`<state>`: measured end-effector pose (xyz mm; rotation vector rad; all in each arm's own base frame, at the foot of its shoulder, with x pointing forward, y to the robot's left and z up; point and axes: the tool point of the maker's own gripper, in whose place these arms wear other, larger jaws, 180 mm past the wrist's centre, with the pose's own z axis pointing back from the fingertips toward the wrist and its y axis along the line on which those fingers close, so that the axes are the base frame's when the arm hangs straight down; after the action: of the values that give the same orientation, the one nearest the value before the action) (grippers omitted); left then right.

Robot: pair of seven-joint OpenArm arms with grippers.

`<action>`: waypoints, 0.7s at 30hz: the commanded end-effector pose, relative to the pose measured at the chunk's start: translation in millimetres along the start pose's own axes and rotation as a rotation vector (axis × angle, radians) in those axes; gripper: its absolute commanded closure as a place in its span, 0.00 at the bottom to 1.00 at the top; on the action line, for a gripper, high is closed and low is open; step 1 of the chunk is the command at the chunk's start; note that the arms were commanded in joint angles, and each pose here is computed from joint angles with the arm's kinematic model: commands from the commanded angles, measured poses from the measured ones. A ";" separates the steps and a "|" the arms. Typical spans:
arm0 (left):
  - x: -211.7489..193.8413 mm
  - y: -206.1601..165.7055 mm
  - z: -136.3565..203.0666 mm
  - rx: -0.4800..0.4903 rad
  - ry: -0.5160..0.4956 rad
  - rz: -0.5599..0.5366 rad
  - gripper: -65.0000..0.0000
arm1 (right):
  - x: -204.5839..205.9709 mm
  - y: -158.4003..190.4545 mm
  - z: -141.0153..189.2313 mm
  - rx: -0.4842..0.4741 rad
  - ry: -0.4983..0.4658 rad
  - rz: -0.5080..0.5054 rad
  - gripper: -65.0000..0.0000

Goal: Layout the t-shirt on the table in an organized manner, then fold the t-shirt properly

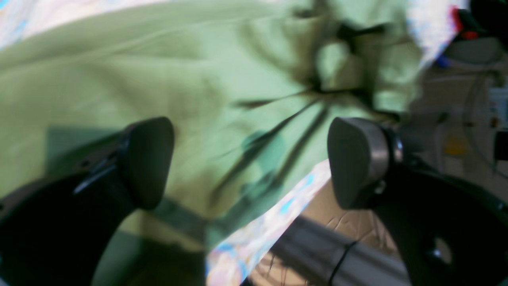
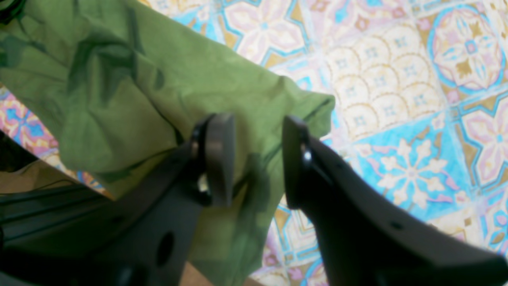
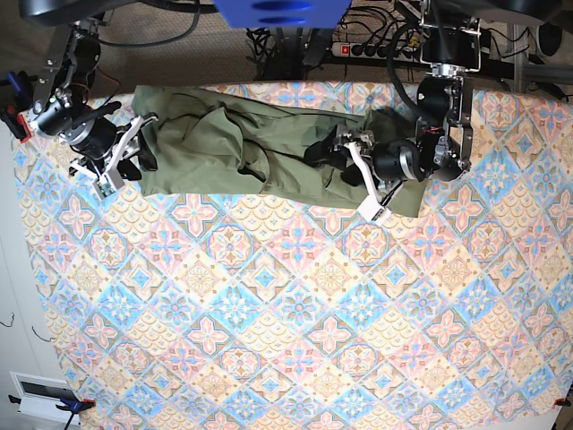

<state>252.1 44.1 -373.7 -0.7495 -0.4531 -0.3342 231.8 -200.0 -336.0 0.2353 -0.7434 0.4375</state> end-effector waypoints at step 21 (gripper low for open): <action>31.4 10.7 -14.9 0.091 -0.132 0.053 0.85 | 13.3 -5.7 5.7 -0.013 -0.043 0.020 0.70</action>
<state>278.2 39.1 -386.3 -0.6782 -0.5207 -0.2086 232.8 -201.7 -335.0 0.2310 -0.7468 0.4344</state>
